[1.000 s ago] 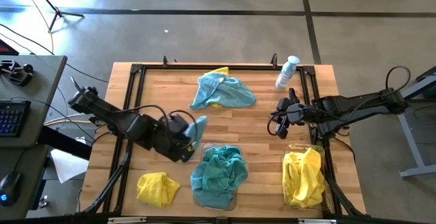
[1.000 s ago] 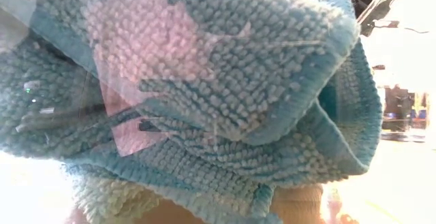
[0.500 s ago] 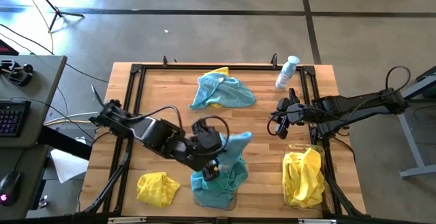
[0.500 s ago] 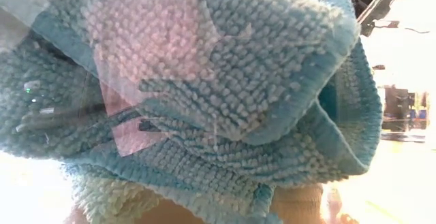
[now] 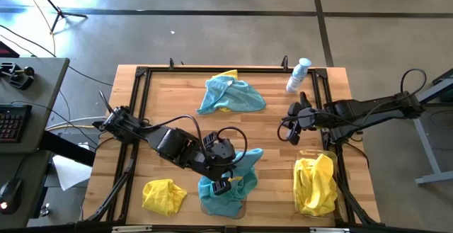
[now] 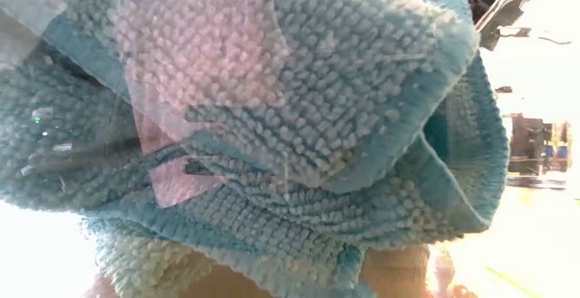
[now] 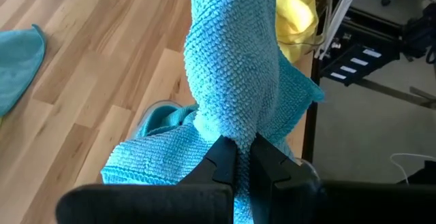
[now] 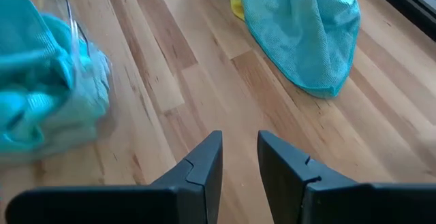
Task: Sort microfiber towel by color & place in baskets
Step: Put the blue towel into the left transparent bin
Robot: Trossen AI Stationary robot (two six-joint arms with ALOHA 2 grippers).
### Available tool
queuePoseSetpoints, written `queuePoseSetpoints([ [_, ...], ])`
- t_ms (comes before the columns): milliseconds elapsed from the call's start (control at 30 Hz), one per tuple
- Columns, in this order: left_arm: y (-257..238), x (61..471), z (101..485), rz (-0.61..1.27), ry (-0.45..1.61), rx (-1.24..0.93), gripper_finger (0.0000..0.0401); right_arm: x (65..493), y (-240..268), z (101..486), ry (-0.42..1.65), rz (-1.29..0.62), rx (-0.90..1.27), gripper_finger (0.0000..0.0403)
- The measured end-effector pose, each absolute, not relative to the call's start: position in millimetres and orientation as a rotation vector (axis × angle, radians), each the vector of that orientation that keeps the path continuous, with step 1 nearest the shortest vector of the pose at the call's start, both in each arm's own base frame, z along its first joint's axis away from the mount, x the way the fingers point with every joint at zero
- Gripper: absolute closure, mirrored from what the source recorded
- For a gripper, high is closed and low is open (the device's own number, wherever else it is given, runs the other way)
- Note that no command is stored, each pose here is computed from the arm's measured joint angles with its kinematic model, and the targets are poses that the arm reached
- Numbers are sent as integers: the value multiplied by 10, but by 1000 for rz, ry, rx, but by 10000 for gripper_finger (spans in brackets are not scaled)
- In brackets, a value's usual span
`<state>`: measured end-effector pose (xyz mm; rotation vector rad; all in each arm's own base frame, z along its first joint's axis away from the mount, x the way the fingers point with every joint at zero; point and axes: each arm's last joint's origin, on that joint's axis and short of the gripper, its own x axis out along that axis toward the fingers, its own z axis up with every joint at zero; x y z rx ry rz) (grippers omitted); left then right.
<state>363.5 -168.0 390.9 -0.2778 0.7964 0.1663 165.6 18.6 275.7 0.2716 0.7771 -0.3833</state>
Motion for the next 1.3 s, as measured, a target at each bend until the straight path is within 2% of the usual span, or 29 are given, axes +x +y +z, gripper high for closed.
queuePoseSetpoints([
  [200, -1679, 3634, 3910, 161, 798, -270, 401, 1616, 179, 2725, 843, -359, 176, 315],
  [433, -1713, 3625, 3915, 179, 787, -337, 401, 1608, 198, 2714, 854, -366, 354, 321],
  [767, -1967, 3509, 3864, 256, 743, -404, 401, 1612, 212, 2715, 862, -335, 396, 397],
  [933, -2119, 3508, 3582, 327, 786, -473, 401, 1612, 216, 2715, 868, -320, 397, 391],
  [1300, -2394, 3811, 2476, 494, 1088, -679, 401, 1666, 244, 2757, 832, -197, 346, 402],
])
